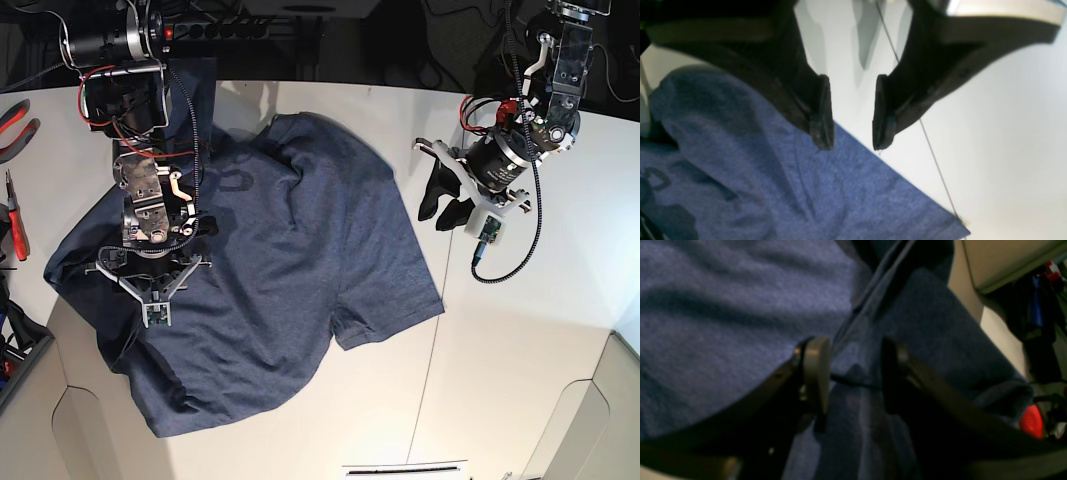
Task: Layout the t-shirt on the table in an organized manner, then fold the t-shirt properly
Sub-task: 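Release the fabric and reposition the right gripper over the shirt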
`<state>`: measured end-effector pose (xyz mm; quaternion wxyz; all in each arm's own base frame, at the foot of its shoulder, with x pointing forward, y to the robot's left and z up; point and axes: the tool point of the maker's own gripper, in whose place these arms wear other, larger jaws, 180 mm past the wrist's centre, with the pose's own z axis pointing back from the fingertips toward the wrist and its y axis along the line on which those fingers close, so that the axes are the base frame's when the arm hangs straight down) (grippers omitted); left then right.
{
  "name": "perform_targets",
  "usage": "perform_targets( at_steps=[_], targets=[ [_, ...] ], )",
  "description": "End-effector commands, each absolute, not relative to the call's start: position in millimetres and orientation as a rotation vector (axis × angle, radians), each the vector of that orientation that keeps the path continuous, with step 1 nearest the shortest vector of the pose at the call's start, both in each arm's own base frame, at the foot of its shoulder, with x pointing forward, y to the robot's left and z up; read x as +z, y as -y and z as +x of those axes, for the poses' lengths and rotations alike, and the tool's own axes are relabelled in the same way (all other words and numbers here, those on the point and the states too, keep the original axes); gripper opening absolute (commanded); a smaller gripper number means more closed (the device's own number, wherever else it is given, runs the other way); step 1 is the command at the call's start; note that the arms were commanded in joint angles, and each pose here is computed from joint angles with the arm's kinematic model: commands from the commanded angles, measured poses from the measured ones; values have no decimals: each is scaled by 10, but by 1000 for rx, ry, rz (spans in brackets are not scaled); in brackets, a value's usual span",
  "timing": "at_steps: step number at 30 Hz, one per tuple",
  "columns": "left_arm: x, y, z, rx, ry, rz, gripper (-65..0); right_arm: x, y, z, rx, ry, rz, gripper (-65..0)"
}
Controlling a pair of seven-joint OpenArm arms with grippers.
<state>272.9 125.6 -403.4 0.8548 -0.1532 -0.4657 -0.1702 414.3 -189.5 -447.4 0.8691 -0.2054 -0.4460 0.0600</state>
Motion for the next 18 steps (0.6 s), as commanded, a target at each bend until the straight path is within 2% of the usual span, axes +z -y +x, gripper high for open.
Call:
perform_targets(
  at_steps=[1, 4, 15, 18],
  targets=[
    [-3928, -1243, 2779, -370, 1016, -339, -418, -4241, 1911, 4323, 121, 1007, -447, -478],
    [-3928, -1243, 2779, -370, 1016, -339, -418, -4237, 1913, 4325, 127, 1008, -452, -646],
    [-3927, -1243, 2779, -370, 1017, -339, -418, -4048, 2158, 4306, 96, 1041, -632, -650],
    [-3928, -1243, 2779, -370, 1016, -339, -418, -3887, 2210, 4349, 114, 1107, -700, -650]
  ],
)
